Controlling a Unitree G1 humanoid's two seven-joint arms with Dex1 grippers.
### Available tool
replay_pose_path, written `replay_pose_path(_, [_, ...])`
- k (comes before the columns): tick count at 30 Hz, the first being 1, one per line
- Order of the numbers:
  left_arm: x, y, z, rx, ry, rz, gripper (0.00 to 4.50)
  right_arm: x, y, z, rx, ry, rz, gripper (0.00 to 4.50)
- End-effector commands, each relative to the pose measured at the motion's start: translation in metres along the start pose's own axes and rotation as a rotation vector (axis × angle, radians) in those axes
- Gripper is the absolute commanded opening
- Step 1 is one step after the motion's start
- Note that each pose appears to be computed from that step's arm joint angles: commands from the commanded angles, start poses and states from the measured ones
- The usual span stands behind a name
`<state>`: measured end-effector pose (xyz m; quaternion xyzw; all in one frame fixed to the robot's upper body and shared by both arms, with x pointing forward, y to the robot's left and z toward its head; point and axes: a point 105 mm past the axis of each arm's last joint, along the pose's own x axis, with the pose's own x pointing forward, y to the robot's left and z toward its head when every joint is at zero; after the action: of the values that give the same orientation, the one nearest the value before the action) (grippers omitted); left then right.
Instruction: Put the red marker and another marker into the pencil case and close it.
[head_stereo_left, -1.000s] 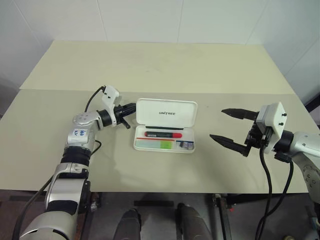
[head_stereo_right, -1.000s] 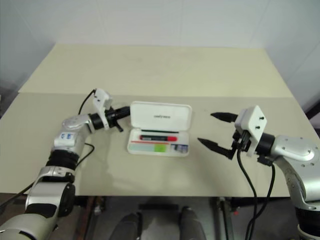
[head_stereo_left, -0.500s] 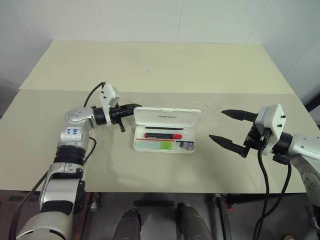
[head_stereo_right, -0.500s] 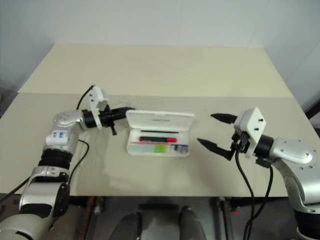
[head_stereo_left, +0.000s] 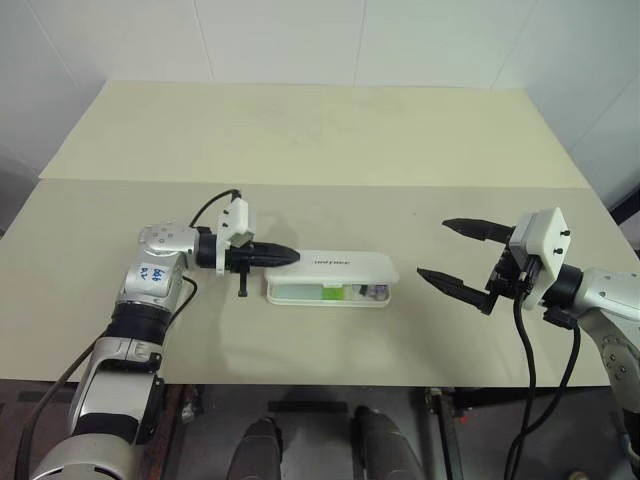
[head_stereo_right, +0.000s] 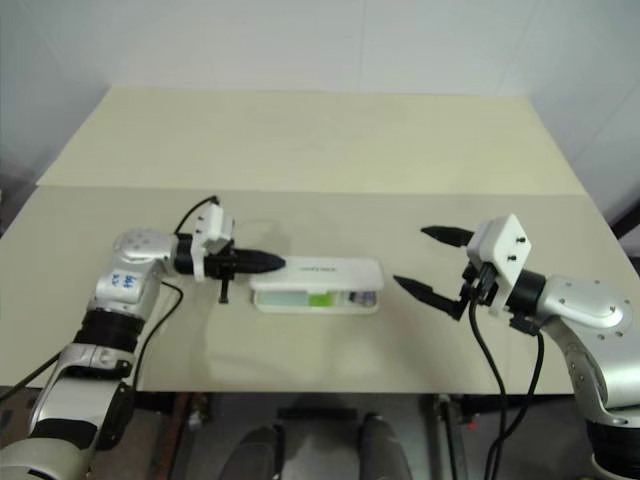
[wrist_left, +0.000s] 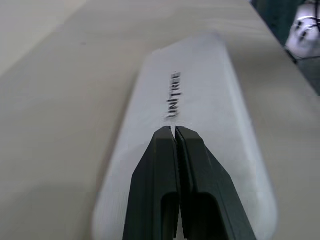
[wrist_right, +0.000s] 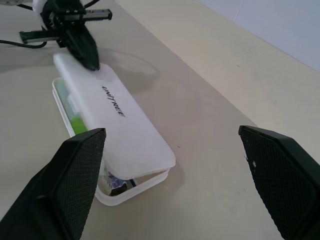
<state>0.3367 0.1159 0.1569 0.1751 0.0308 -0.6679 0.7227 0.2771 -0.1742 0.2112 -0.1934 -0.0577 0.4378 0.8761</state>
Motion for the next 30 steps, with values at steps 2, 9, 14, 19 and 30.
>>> replay_pose_path(2, [0.008, -0.014, -0.004, -0.012, 0.024, -0.070, 0.05, 0.002, 0.004, 0.009, -0.032, -0.031, -0.006, 4.50])
replay_pose_path(9, [0.015, -0.009, -0.015, -0.052, 0.071, -0.050, 0.05, 0.002, 0.004, 0.010, -0.031, -0.039, -0.030, 4.50])
replay_pose_path(14, [0.020, -0.001, -0.025, -0.073, 0.114, -0.017, 0.05, 0.003, 0.006, 0.012, -0.035, -0.050, -0.042, 4.50])
replay_pose_path(19, [0.026, 0.000, -0.030, -0.090, 0.140, -0.025, 0.05, 0.004, 0.007, 0.013, -0.034, -0.058, -0.049, 4.50])
replay_pose_path(30, [0.033, -0.008, -0.037, -0.133, 0.220, -0.072, 0.05, 0.005, 0.009, 0.012, -0.028, -0.070, -0.057, 4.50])
